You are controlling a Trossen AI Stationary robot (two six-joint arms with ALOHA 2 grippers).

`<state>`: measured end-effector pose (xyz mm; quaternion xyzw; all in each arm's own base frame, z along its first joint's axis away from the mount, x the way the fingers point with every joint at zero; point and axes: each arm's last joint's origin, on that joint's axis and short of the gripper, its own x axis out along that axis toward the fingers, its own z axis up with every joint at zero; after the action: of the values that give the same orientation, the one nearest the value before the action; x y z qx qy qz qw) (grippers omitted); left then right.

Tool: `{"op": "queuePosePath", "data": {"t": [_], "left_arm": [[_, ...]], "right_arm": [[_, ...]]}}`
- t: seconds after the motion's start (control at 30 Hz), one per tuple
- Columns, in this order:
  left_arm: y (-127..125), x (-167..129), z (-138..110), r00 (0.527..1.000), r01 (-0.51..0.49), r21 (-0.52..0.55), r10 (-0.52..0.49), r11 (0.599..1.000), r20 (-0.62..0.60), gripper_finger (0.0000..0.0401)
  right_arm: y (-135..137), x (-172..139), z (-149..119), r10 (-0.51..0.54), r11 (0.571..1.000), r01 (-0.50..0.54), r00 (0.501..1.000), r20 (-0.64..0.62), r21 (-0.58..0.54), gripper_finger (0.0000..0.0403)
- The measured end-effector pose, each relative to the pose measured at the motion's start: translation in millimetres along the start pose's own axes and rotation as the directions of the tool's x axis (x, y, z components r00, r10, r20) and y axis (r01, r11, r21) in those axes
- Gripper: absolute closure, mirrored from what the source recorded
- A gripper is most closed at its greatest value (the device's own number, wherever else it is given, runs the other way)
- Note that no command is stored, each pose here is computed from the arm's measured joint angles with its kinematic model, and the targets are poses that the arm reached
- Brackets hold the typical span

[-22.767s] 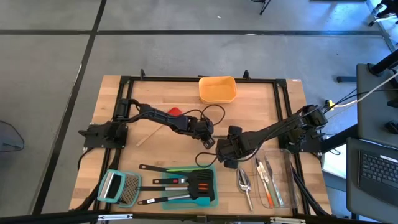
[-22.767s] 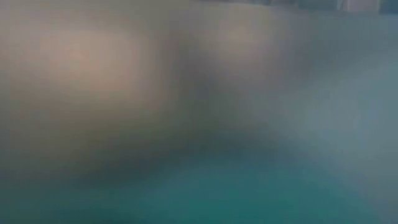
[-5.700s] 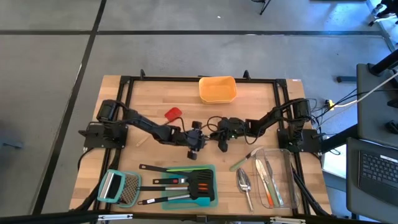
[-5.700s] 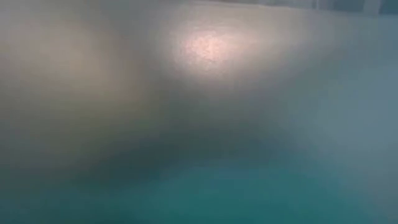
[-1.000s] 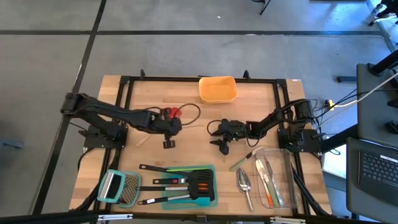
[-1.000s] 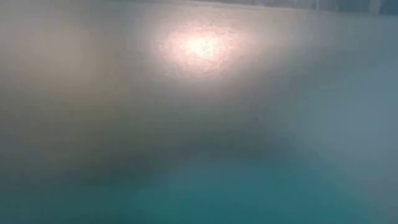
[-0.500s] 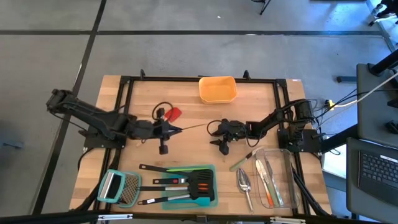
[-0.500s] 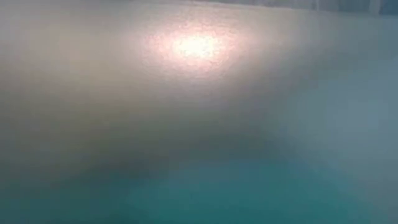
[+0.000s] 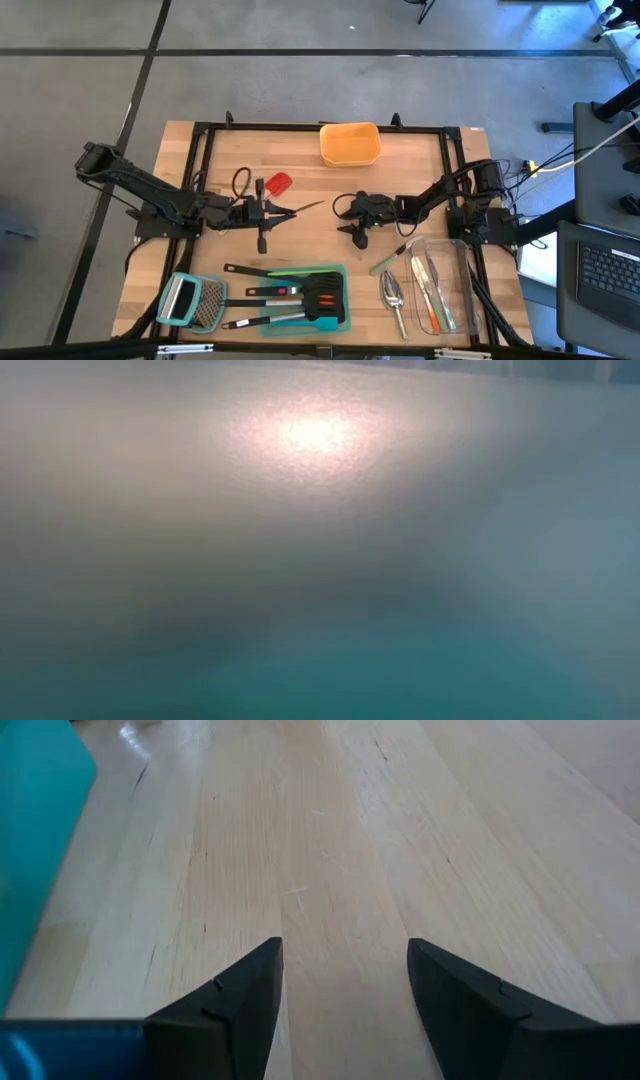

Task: Pick & Place Kitchen Items
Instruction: Put the blue table knife into the transparent bin

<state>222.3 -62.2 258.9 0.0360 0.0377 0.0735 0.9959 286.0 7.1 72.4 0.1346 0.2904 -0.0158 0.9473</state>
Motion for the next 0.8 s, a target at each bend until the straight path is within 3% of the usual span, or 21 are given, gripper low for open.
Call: {"op": "queuePosePath", "data": {"t": [0.5,0.8], "left_arm": [[-0.6,-5.3,-9.7,0.957,0.076,-0.08,-0.051,0.994,0.286,0.0389],[-0.4,14.8,-23.7,0.945,0.101,-0.067,-0.074,0.993,0.319,0.0389]], "right_arm": [[0.1,-0.1,0.7,0.001,1.0,-0.001,1.0,0.009,0.007,0.0185],[0.2,-0.2,1.6,0.002,1.0,-0.003,1.0,0.02,0.03,0.0185]]}}
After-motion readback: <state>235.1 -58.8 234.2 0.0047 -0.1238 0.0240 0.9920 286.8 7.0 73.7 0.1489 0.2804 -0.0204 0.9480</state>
